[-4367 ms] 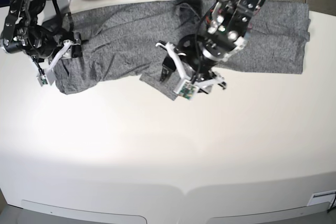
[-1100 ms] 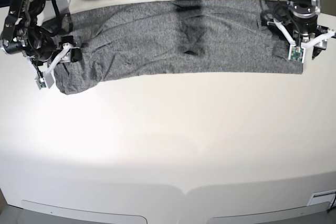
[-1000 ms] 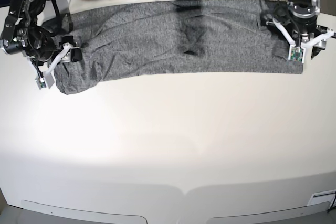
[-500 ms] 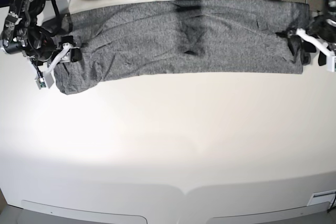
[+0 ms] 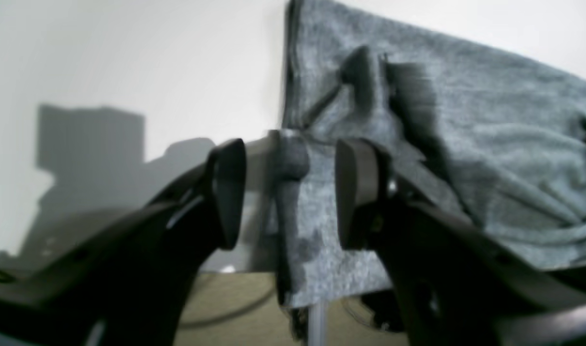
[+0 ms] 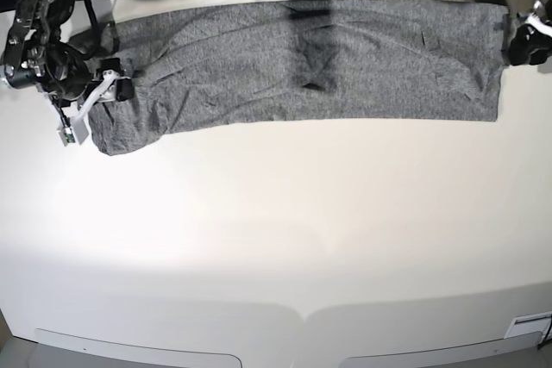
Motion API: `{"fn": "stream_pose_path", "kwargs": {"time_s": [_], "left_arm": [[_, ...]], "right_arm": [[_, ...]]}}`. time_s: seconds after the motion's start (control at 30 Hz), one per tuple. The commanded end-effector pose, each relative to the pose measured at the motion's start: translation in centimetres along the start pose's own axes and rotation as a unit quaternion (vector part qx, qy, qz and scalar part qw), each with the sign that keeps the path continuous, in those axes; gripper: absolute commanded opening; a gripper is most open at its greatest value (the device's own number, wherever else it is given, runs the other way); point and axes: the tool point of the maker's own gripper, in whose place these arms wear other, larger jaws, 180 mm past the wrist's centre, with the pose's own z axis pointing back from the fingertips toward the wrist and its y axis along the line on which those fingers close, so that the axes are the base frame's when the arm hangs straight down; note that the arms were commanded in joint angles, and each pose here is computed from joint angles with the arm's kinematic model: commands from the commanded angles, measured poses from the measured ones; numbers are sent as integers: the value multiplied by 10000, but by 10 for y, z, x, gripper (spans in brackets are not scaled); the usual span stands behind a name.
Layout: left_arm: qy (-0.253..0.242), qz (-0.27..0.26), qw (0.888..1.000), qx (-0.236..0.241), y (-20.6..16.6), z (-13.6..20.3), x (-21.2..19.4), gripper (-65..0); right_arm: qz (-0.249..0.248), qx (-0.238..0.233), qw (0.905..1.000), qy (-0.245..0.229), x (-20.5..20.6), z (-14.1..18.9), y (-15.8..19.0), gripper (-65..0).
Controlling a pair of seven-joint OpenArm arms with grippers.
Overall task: Fold the T-shirt properly
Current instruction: 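Grasp both shirt ends and fold them inward with both grippers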
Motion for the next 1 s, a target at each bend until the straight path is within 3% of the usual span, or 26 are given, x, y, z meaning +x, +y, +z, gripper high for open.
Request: {"fn": "stream_pose_path", "kwargs": {"time_s": [0.0, 0.2, 0.3, 0.67, 0.83, 0.97], "left_arm": [[-130, -58, 9999, -9, 6, 3, 15, -360], [361, 907, 9943, -420, 10, -12, 1, -360], [482, 1096, 9916, -494, 10, -23, -5, -360], [1136, 997, 9835, -998, -27, -49, -38, -360], [969, 1001, 9849, -1028, -30, -53, -34, -361], [954, 1006, 9850, -1028, -30, -53, -34, -453]], "right_arm": [[100, -58, 9998, -171, 12, 6, -5, -299], [98, -59, 9998, -146, 11, 6, -5, -299], [101, -61, 9999, -125, 10, 6, -5, -299], [98, -61, 9999, -122, 10, 6, -5, -299], [98, -59, 9999, -112, 9, 6, -5, -299], [98, -59, 9999, -108, 9, 6, -5, -299]]}}
